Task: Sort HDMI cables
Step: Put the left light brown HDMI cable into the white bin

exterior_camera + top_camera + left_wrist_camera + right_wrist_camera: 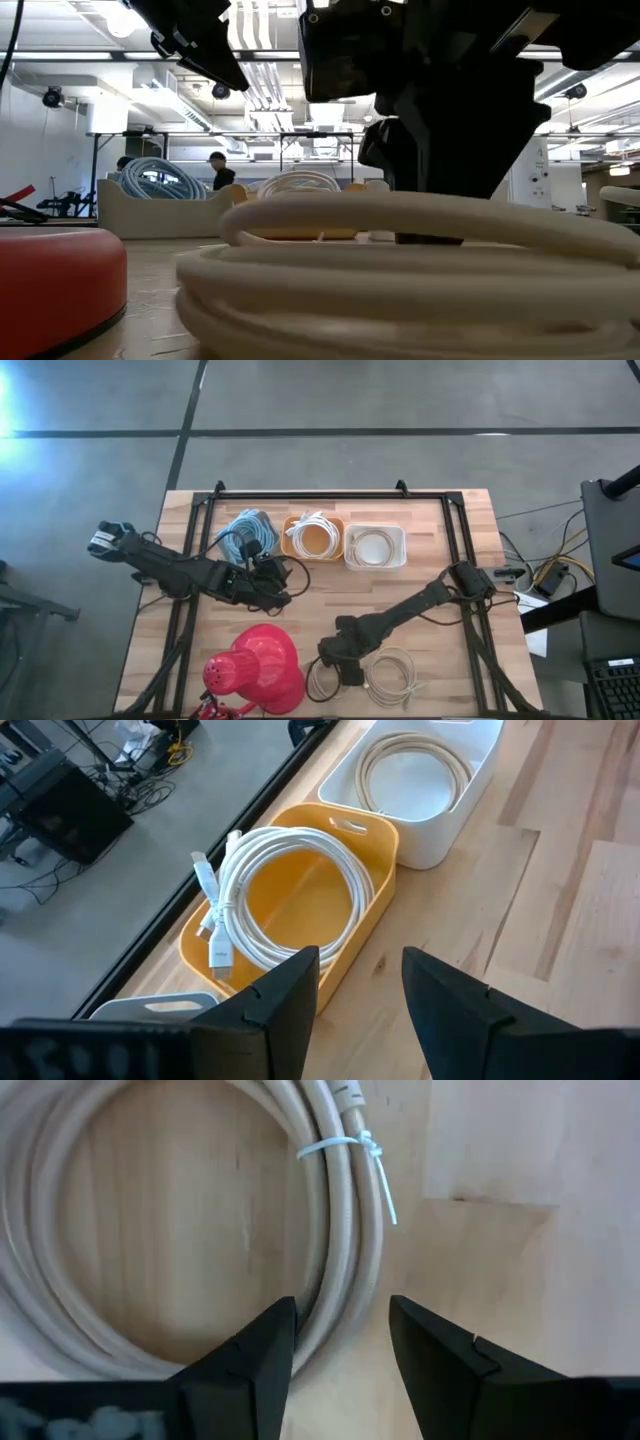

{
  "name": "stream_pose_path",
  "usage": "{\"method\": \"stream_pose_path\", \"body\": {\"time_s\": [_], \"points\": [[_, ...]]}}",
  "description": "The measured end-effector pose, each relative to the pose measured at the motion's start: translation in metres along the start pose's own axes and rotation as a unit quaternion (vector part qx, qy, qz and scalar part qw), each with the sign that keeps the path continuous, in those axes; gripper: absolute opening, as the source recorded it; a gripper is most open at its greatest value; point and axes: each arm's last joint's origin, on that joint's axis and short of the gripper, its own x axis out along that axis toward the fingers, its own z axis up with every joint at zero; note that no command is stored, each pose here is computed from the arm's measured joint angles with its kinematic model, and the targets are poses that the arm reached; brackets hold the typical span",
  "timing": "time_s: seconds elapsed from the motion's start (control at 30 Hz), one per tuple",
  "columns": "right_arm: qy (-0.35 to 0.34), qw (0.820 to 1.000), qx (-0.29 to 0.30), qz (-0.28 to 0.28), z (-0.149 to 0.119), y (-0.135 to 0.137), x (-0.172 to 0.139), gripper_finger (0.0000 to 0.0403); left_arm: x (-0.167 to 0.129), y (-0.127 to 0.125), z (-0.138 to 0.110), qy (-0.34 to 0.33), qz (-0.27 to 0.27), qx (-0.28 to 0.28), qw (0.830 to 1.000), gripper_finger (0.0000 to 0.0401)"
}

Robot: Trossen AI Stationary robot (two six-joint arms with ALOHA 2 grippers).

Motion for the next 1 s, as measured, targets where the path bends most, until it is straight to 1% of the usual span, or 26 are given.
{"method": "stream_pose_path", "body": {"time_s": [0.17, 0.43, 0.5, 0.6, 0.7, 0.77, 0.8, 0.9, 1.0], "points": [[-0.012, 1.000, 0.015, 0.007, -0.001, -0.001, 0.005, 0.0129, 0.000, 0.000, 0.000, 0.000, 0.000, 0.000, 1.000, 0.0177], [-0.012, 1.000, 0.009, 0.004, -0.002, -0.002, 0.003, 0.0031, 0.000, 0.000, 0.000, 0.000, 0.000, -0.010, 1.000, 0.0177], [-0.016, 1.000, 0.010, 0.001, -0.001, -0.003, -0.001, 0.0024, 0.000, 0.000, 0.000, 0.000, 0.000, -0.010, 1.000, 0.0177], [-0.020, 0.999, 0.012, -0.027, -0.002, -0.006, -0.009, 0.0025, 0.000, 0.000, 0.000, 0.000, 0.000, -0.011, 1.000, 0.0177], [-0.027, 0.997, 0.016, -0.070, -0.004, -0.014, -0.029, 0.0027, 0.000, 0.000, 0.000, 0.000, 0.000, -0.011, 1.000, 0.0177], [-0.040, 0.992, 0.020, -0.119, -0.006, -0.019, -0.047, 0.0027, 0.000, 0.000, 0.000, 0.000, 0.000, -0.011, 1.000, 0.0177], [-0.048, 0.987, 0.026, -0.152, -0.008, -0.023, -0.057, 0.0027, 0.000, 0.000, 0.000, 0.000, 0.000, -0.011, 1.000, 0.0177], [-0.071, 0.964, 0.048, -0.252, -0.016, -0.036, -0.085, 0.0027, 0.000, 0.000, 0.000, 0.000, 0.000, -0.011, 1.000, 0.0177], [-0.091, 0.933, 0.072, -0.339, -0.026, -0.051, -0.113, 0.0027, 0.000, 0.000, 0.000, 0.000, 0.000, -0.013, 1.000, 0.0177]]}}
